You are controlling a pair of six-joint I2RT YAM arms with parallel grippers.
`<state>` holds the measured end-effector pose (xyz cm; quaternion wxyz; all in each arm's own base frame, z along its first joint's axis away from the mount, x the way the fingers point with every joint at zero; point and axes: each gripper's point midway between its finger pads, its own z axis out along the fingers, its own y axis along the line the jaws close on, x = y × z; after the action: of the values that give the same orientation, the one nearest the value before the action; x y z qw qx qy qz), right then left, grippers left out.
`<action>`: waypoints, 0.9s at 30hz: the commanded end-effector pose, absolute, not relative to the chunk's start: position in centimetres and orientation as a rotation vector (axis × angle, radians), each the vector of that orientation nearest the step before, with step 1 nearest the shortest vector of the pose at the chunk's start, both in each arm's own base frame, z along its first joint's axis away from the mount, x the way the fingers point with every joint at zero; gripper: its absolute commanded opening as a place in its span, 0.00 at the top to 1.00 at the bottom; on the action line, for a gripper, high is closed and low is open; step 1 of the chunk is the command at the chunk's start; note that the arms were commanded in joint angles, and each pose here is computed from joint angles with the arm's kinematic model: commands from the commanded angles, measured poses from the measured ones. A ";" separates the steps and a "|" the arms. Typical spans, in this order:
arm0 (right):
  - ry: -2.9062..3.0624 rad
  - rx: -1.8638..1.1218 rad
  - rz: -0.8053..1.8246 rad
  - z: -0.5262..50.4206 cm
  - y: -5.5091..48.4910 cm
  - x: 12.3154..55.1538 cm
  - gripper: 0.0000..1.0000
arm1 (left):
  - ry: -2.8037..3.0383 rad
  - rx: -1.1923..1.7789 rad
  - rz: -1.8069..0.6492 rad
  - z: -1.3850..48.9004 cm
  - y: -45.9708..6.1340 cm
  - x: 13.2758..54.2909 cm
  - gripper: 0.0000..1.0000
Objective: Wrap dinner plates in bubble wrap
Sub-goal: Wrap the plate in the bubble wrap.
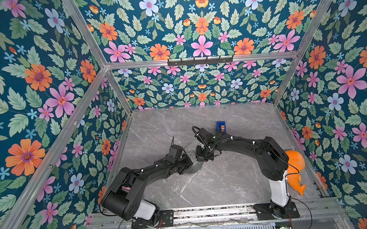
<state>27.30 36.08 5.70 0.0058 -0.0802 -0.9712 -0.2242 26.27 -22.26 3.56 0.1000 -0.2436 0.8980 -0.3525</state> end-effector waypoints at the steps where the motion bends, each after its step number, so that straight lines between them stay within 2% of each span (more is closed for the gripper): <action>1: -3.020 -0.299 -0.694 5.1 35.6 26.6 0.96 | 2.657 -0.716 -1.035 3.7 -22.3 26.4 1.00; 6: -2.995 -0.310 -0.745 3.9 36.5 26.9 1.00 | 2.659 -0.699 -1.054 3.9 -22.7 26.1 1.00; 16: -2.947 -0.384 -0.748 1.7 36.8 26.6 1.00 | 2.651 -0.637 -1.131 5.7 -24.8 25.8 1.00; 22: -2.942 -0.406 -0.777 1.7 36.7 26.7 1.00 | 2.731 -0.714 -1.091 2.6 -24.2 24.0 1.00; 27: -2.982 -0.395 -0.802 3.7 36.4 27.0 1.00 | 2.765 -0.766 -1.051 0.6 -23.3 22.9 1.00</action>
<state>26.81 37.01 2.90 0.0276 -0.1162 -0.9564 -0.2667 24.05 -24.13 2.06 0.0650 -0.2343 0.8982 -0.3661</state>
